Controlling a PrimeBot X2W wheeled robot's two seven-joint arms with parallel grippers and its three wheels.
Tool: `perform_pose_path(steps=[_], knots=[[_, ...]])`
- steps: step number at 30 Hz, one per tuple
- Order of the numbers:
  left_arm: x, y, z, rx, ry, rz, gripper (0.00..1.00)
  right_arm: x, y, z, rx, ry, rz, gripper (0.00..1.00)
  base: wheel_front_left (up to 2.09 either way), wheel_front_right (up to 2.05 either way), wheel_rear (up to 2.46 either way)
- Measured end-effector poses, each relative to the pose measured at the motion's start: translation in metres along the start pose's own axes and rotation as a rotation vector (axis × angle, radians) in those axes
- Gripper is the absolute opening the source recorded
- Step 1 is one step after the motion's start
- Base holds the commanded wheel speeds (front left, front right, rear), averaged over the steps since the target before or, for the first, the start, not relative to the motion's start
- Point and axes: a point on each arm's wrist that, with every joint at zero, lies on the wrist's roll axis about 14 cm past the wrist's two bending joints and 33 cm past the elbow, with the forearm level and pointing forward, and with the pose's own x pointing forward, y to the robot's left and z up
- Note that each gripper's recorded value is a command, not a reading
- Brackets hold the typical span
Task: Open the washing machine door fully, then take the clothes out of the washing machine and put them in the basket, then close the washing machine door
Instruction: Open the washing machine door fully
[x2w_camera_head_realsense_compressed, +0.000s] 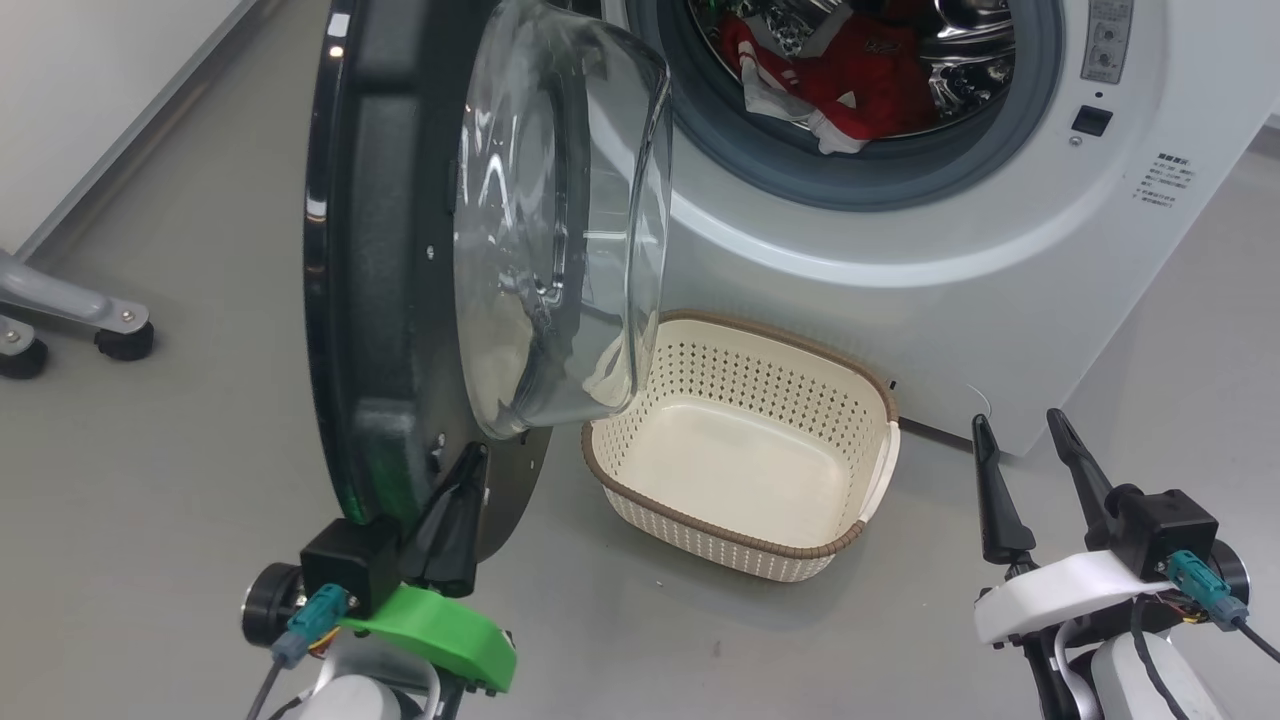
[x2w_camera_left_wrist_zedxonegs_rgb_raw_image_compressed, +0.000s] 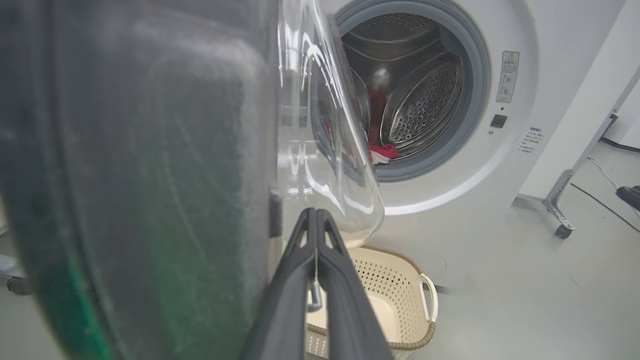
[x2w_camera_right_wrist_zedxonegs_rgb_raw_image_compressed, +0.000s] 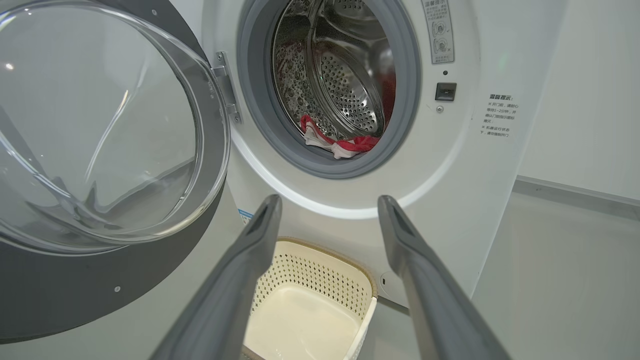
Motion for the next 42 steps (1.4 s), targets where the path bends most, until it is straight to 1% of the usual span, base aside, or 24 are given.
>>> perform_pose_path(steps=[10, 15, 16, 19, 20, 26, 34, 42], knots=[[0.008, 0.055, 0.008, 0.037, -0.024, 0.157, 0.00, 0.001, -0.005, -0.004, -0.006, 0.007, -0.006, 1.00, 0.00, 0.00, 0.00], [0.010, 0.081, 0.011, 0.051, -0.028, 0.227, 0.00, 0.002, -0.008, -0.008, -0.022, 0.017, -0.008, 1.00, 0.00, 0.00, 0.00], [0.010, 0.081, 0.011, 0.051, -0.028, 0.227, 0.00, 0.002, -0.008, -0.008, -0.022, 0.017, -0.008, 1.00, 0.00, 0.00, 0.00], [0.011, 0.095, 0.014, 0.065, -0.035, 0.263, 0.00, 0.004, -0.011, -0.009, -0.039, 0.020, -0.003, 1.00, 0.00, 0.00, 0.00], [0.012, 0.105, 0.016, 0.068, -0.037, 0.292, 0.00, 0.004, -0.014, -0.009, -0.042, 0.021, -0.005, 1.00, 0.00, 0.00, 0.00], [0.013, 0.131, 0.020, 0.057, -0.049, 0.374, 0.00, 0.005, -0.023, -0.013, -0.059, 0.031, -0.014, 1.00, 0.00, 0.00, 0.00], [0.018, 0.159, 0.025, 0.054, -0.058, 0.454, 0.00, 0.008, -0.034, -0.016, -0.069, 0.037, -0.026, 1.00, 0.00, 0.00, 0.00], [0.019, 0.174, 0.028, 0.048, -0.067, 0.505, 0.00, 0.008, -0.038, -0.018, -0.067, 0.041, -0.034, 1.00, 0.00, 0.00, 0.00]])
